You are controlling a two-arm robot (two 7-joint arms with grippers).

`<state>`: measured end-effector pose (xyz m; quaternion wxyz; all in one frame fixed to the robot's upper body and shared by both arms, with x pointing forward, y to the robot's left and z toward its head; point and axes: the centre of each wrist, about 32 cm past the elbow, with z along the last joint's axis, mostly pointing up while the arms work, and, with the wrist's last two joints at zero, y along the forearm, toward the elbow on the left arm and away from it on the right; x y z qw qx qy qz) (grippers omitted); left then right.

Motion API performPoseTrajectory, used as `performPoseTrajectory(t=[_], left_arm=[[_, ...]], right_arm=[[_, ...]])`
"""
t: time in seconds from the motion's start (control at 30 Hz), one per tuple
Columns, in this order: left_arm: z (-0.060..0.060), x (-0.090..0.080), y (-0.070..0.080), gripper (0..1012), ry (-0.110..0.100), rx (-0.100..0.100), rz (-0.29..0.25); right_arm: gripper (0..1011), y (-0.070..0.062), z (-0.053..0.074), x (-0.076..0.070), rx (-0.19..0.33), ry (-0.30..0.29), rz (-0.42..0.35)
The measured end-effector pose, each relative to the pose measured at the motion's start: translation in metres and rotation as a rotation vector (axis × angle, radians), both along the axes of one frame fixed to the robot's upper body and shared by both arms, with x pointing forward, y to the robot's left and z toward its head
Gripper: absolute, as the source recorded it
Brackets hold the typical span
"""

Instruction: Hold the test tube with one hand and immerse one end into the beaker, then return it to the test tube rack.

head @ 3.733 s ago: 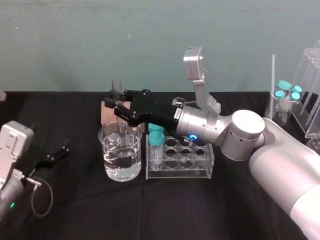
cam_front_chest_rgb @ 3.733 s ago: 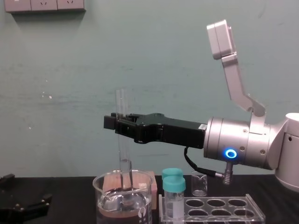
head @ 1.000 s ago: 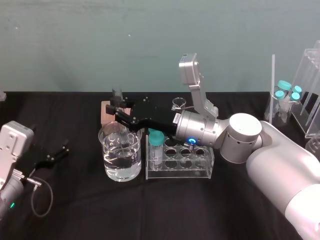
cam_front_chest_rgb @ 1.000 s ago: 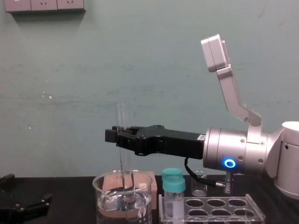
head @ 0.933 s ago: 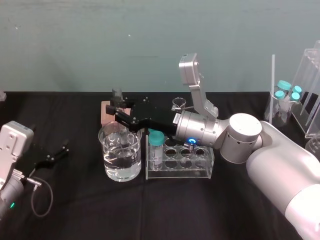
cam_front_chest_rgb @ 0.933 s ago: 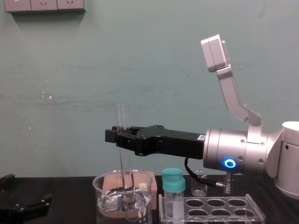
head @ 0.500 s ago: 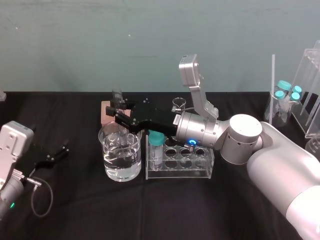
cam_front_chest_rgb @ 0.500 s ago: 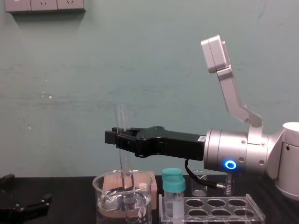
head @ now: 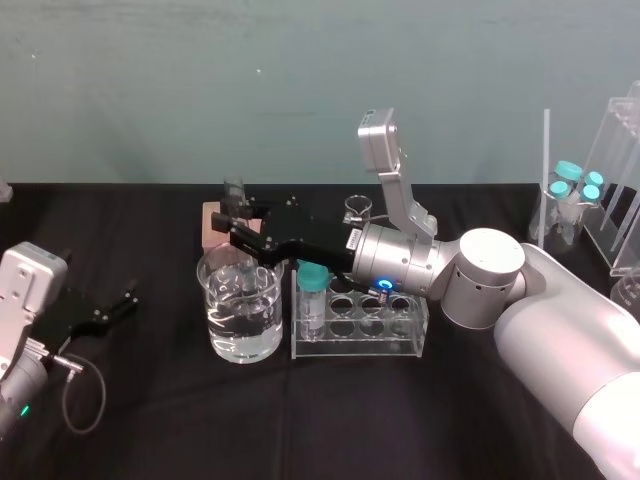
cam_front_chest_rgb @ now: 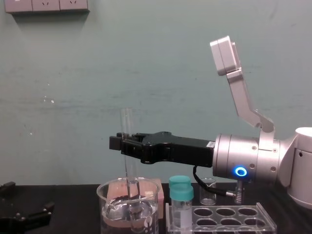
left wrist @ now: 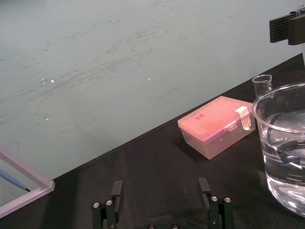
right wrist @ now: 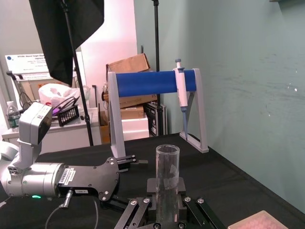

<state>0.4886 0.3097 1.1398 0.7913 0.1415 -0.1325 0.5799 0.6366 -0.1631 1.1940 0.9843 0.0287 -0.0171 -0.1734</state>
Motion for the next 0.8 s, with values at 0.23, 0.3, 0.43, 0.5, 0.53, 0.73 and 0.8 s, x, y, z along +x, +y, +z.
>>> performPoseTrajectory(t=[0.23,0.3,0.43,0.5,0.53,0.73,0.8], left_arm=[[0.0000,0.0000,0.0000,1000,0.000,0.000,0.000],[0.0000,0.0000,0.0000,1000,0.000,0.000,0.000],[0.0000,0.0000,0.0000,1000,0.000,0.000,0.000],[0.0000,0.0000,0.0000,1000,0.000,0.000,0.000],[0.0000,0.0000,0.0000,1000,0.000,0.000,0.000],[0.0000,0.0000,0.0000,1000,0.000,0.000,0.000],[0.0000,0.0000,0.0000,1000,0.000,0.000,0.000]], right_arm=[[225,0.0002,0.0001,-0.0006,0.000,-0.001,-0.001],[226,0.0000,0.0000,-0.0008,0.001,-0.001,-0.002],[225,0.0001,-0.0002,-0.0010,0.002,0.000,-0.002],[225,0.0000,-0.0001,-0.0010,0.002,0.000,-0.002],[225,-0.0001,0.0000,-0.0011,0.001,0.000,-0.002],[225,-0.0009,0.0000,-0.0011,0.000,0.000,-0.003],[226,-0.0010,0.0000,-0.0011,-0.001,0.000,-0.003]])
